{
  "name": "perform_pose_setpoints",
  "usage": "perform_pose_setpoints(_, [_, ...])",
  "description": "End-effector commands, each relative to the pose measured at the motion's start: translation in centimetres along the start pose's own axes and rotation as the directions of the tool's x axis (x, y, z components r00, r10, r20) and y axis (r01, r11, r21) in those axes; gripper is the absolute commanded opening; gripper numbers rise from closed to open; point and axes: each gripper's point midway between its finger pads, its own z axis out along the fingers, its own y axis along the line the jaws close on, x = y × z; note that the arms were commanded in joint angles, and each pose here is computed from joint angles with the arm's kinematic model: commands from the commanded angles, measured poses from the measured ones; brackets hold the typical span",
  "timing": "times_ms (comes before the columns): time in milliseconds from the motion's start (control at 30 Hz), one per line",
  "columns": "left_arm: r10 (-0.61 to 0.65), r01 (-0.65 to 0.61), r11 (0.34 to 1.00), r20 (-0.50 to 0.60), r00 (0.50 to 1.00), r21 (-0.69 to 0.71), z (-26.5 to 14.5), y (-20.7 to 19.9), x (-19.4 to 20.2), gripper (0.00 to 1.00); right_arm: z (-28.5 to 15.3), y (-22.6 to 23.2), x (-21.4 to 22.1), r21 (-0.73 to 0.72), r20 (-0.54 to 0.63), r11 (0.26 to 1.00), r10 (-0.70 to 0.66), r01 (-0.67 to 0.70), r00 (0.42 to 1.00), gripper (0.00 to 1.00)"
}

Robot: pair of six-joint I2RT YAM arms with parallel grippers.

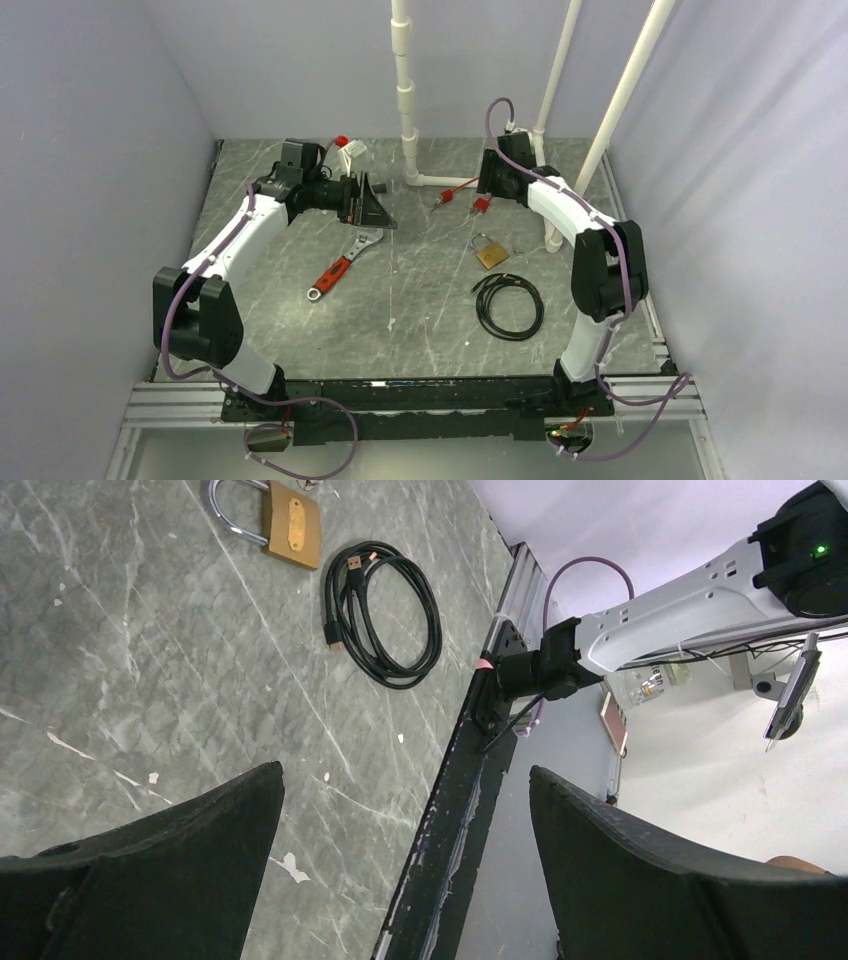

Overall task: Lock with the key
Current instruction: Place the lock at the center of the board, then pick up the lock from the center of the board.

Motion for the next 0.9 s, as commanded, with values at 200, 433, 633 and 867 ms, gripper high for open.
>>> perform_pose_setpoints(200, [0.064, -0.065, 0.998, 0.042, 0.997, 0.018, -1.1, -1.7, -1.1, 0.96, 4.4, -1.7, -0.7, 0.12, 0.052, 0.981, 0.144, -0.15, 0.988, 0.58])
perform_pose_setpoints(433, [0.057, -0.058, 0.998, 0.037, 0.998, 0.019, -1.2, -1.4, -0.9, 0.96, 6.7, -2.0, 0.0, 0.124, 0.039, 0.981, 0.146, -0.15, 0.989, 0.55])
perform_pose_setpoints(633, [0.059, -0.06, 0.998, 0.026, 0.998, 0.026, -1.3, -1.3, -0.5, 0.96, 5.0, 0.1, -2.1, 0.016, 0.078, 0.987, 0.16, -0.161, 0.984, 0.55])
perform_pose_setpoints(867, [0.047, -0.048, 0.998, 0.03, 0.998, 0.035, -1.1, -0.9, -0.6, 0.96, 5.4, 1.1, -4.6, -0.006, 0.133, 0.987, 0.163, -0.164, 0.978, 0.55])
